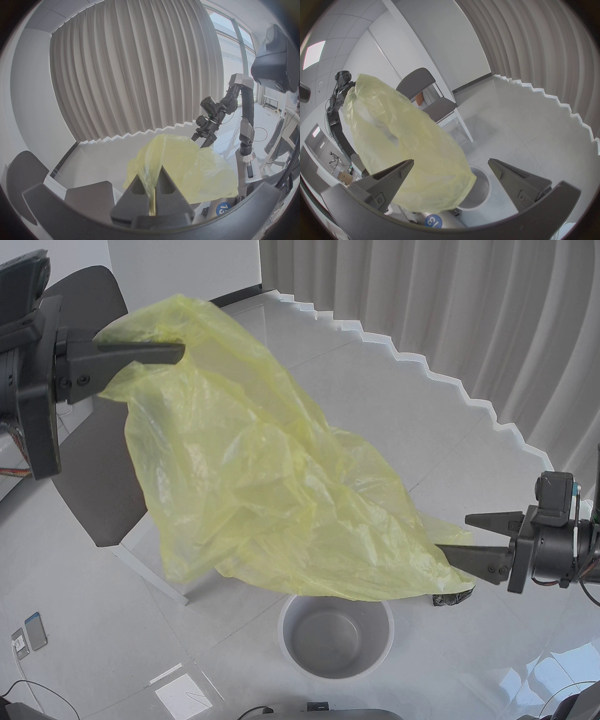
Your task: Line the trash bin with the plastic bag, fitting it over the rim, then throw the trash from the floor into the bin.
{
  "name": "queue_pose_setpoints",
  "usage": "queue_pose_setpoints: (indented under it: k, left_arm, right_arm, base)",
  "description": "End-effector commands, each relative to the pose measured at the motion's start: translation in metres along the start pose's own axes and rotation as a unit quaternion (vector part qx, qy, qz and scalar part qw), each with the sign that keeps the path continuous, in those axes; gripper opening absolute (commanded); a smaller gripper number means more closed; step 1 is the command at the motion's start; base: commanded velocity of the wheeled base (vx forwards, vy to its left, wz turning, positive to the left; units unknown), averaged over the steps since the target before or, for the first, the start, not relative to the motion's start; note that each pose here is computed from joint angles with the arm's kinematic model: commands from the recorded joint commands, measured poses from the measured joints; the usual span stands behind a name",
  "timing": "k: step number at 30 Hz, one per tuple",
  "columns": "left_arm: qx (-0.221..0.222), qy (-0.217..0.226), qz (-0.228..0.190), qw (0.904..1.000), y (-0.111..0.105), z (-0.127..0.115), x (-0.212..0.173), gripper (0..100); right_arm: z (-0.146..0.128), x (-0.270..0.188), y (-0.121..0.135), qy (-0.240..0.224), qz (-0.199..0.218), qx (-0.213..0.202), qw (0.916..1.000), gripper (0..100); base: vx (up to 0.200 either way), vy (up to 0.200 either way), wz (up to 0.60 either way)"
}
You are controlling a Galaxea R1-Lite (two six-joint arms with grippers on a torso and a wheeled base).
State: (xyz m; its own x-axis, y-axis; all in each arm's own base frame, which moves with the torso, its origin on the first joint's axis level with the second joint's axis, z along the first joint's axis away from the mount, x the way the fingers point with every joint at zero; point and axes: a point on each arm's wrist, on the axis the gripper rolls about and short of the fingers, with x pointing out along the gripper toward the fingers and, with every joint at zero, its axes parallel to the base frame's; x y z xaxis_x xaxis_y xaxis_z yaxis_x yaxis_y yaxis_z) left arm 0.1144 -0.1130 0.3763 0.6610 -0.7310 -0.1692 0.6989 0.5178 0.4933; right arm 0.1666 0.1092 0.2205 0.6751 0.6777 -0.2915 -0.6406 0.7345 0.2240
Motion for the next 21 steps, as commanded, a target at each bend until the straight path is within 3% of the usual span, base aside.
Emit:
queue_pose_setpoints:
  k: [1, 10, 21]
  left_arm:
    - [-0.002, -0.008, 0.005, 1.0000, 0.001, 0.002, -0.004, 0]
    - [-0.005, -0.006, 0.022, 0.9997, 0.007, 0.000, -0.010, 0]
    - [-0.005, -0.012, 0.023, 0.9996, 0.009, 0.003, -0.006, 0]
  right_arm:
    - [-0.009, -0.019, 0.005, -0.007, 0.008, -0.006, 0.9999, 100]
    - [-0.017, -0.021, 0.011, 0.004, 0.026, -0.011, 0.9996, 100]
    - [-0.022, 0.054, -0.002, 0.056, 0.022, 0.004, 0.9982, 100]
  base:
    - [0.000, 0.000, 0.00]
    - [0.000, 0.000, 0.00]
    - [0.000, 0.000, 0.00]
